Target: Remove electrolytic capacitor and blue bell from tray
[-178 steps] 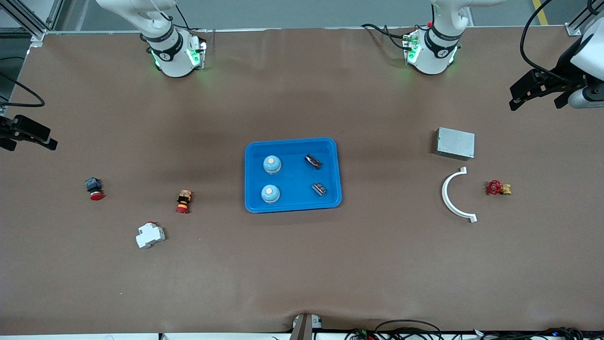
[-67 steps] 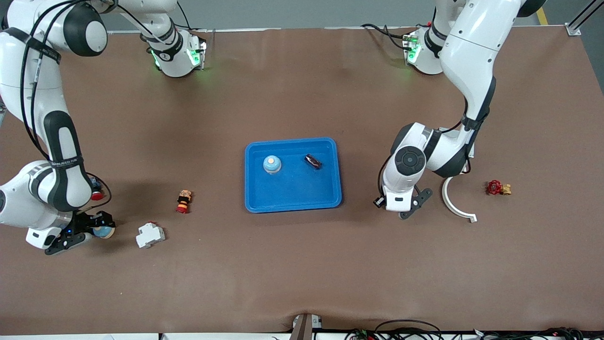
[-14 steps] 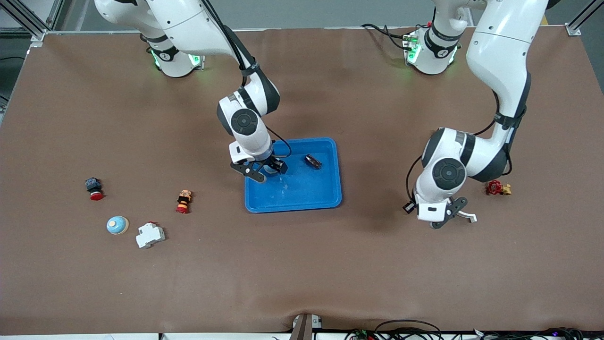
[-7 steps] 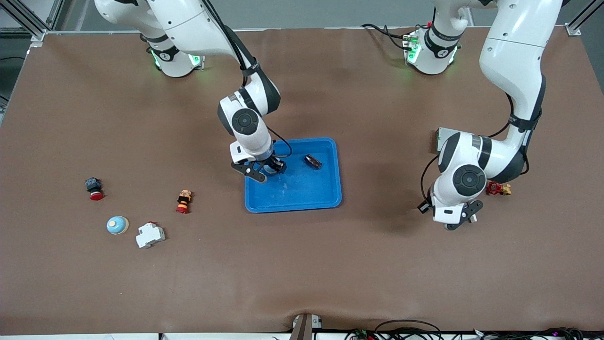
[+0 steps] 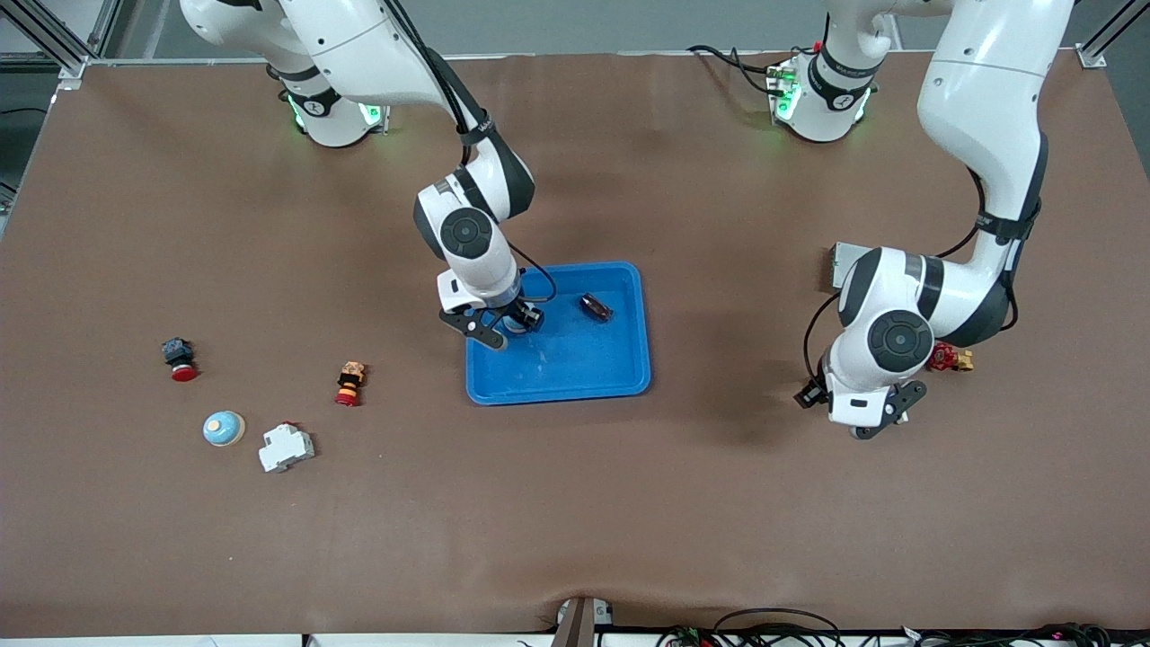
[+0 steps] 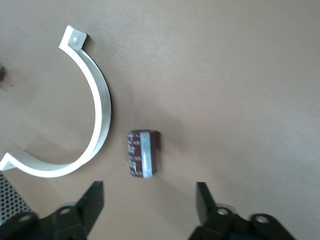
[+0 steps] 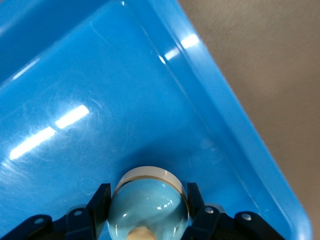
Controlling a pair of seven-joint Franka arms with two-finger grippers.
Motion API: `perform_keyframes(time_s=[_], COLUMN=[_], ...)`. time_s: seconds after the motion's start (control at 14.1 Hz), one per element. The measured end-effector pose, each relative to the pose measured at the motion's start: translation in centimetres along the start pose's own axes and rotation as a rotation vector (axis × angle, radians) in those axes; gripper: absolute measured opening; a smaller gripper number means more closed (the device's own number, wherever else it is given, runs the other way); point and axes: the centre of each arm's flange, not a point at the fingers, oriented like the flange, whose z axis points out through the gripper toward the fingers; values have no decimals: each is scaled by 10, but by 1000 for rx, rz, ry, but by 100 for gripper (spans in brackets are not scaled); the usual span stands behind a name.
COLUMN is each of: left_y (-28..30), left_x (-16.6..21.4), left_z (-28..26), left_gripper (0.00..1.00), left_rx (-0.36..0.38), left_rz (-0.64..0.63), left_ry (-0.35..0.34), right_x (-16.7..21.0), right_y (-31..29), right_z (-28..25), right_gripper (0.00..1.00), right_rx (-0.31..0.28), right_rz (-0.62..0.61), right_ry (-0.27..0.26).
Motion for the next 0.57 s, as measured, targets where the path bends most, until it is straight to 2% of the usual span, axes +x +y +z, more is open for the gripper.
perform_keyframes(time_s=[0.07,0.14,0.42,0.57], left_y=[8,18,71,96], left_x=[-7,-16,-73,-105], left_z=[-8,-16,-51,-73], left_gripper=[98,100,100,100], left_rx=[-11,-26,-114,-159], left_rz=[8,7,-44,-73], left_ry=[4,7,-17,-24], right_x=[9,21,94,128], right_y=[-4,-6,34,70], right_z=[-12,-27,-99,-130], right_gripper=[67,67,67,67], right_rx=[-17,-28,-45,-75], right_rz=[7,5,-126,-223], right_ry=[-15,-29,-75,-57])
